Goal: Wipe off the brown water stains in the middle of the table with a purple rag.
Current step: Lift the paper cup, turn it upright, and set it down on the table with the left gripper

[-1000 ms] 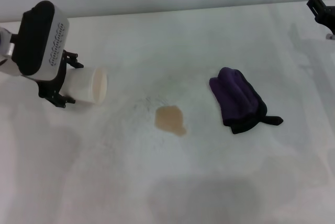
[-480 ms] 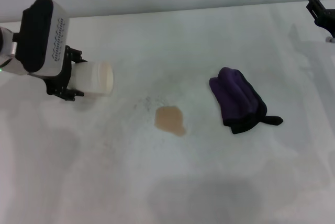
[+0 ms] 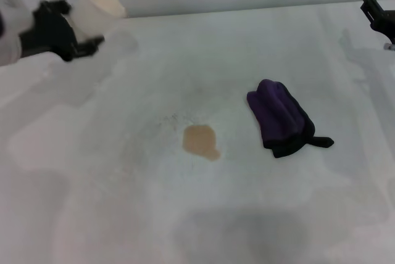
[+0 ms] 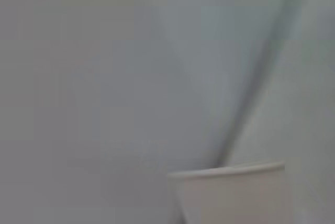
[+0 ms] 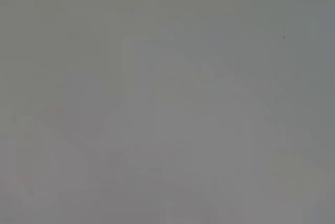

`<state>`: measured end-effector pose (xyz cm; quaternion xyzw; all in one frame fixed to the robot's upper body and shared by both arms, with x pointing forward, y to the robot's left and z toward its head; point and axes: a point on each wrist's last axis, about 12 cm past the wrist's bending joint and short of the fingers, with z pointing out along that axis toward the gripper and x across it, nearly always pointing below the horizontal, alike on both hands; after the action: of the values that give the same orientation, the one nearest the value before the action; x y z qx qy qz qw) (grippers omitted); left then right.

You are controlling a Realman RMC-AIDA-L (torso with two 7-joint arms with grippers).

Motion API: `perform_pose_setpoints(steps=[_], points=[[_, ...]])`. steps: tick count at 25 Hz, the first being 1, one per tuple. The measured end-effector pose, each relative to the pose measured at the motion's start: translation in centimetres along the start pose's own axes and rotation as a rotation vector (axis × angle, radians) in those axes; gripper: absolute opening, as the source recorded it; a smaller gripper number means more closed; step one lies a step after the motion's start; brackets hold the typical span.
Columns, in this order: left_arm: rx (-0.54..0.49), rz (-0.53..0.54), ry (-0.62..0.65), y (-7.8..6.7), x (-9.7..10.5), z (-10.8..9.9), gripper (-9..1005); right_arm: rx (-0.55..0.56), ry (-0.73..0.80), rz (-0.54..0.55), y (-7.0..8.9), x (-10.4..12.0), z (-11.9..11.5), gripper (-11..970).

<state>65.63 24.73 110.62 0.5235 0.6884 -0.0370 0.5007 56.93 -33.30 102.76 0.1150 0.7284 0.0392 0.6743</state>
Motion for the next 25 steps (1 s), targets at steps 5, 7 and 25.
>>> perform_pose_setpoints(steps=[5,7,25], points=[[-0.135,-0.288,-0.18,-2.5,2.3,-1.2,720,-0.018,-0.012,-0.015,-0.1,0.0,-0.3,841],[-0.188,-0.374,-0.252,-3.8,3.1,-1.7,719,-0.02,-0.025,-0.02,-0.3,0.0,-0.7,841],[-0.312,-0.706,-0.32,-15.2,5.9,-2.5,717,-0.074,-0.103,-0.055,-1.0,-0.3,-2.5,840]])
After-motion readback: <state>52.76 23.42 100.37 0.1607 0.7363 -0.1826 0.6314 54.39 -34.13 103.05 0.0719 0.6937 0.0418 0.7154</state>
